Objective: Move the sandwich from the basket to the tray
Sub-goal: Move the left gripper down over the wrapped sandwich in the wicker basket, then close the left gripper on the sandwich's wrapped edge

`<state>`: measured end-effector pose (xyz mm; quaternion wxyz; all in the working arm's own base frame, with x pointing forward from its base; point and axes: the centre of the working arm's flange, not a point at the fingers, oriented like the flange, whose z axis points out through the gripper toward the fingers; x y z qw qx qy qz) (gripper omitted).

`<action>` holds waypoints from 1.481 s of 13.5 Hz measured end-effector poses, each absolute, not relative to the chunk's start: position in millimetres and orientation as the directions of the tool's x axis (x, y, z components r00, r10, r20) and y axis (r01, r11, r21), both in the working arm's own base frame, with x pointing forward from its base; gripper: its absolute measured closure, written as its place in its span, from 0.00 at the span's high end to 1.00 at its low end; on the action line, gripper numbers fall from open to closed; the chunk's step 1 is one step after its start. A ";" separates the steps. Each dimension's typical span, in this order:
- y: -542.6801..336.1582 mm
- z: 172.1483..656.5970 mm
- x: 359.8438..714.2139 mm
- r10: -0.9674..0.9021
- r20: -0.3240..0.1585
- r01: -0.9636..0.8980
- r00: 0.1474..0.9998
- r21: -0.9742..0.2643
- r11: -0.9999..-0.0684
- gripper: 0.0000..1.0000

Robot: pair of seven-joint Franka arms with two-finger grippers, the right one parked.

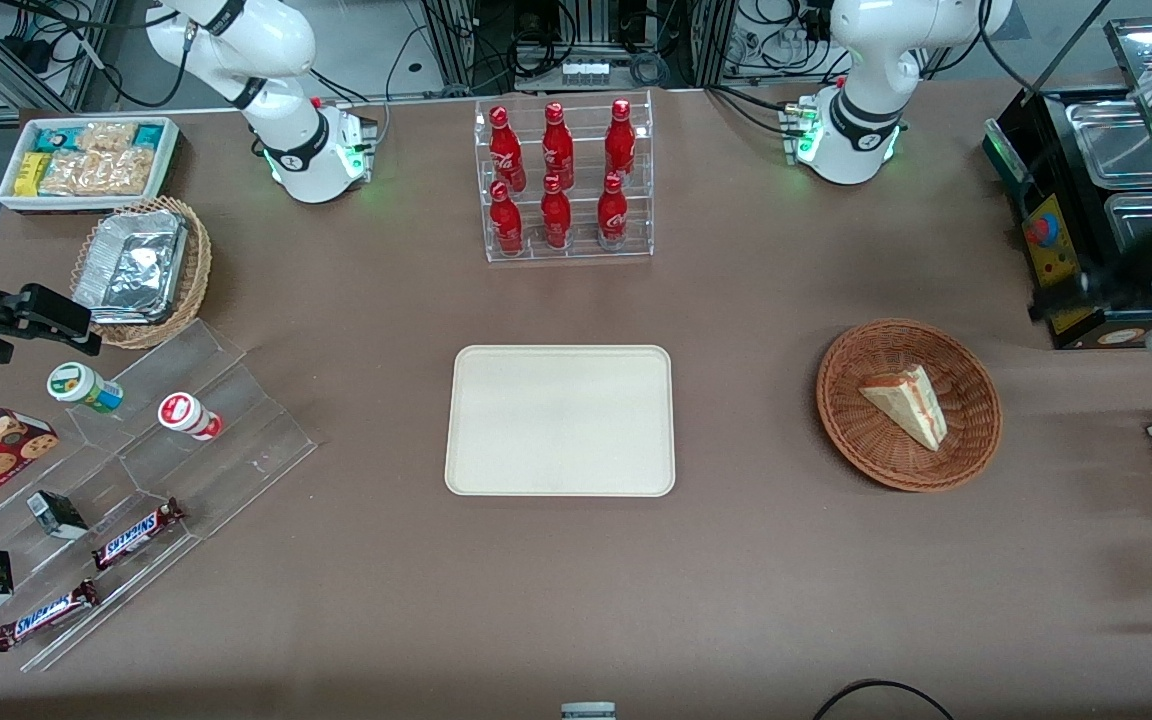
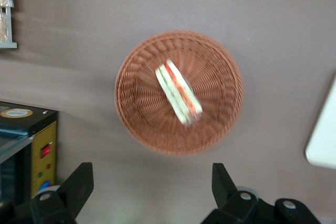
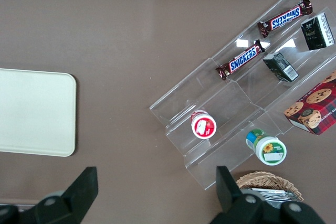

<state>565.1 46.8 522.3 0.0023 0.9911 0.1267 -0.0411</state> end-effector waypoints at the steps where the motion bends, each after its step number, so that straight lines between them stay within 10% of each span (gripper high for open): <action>1: 46.6 499.5 570.6 0.338 -0.066 0.338 0.939 -0.009 -0.941 1.00; 12: -11.8 323.7 569.5 0.690 0.029 0.689 0.724 0.032 -0.724 1.00; 20: -9.7 279.0 550.6 0.702 -0.010 0.702 0.712 -0.011 -0.712 1.00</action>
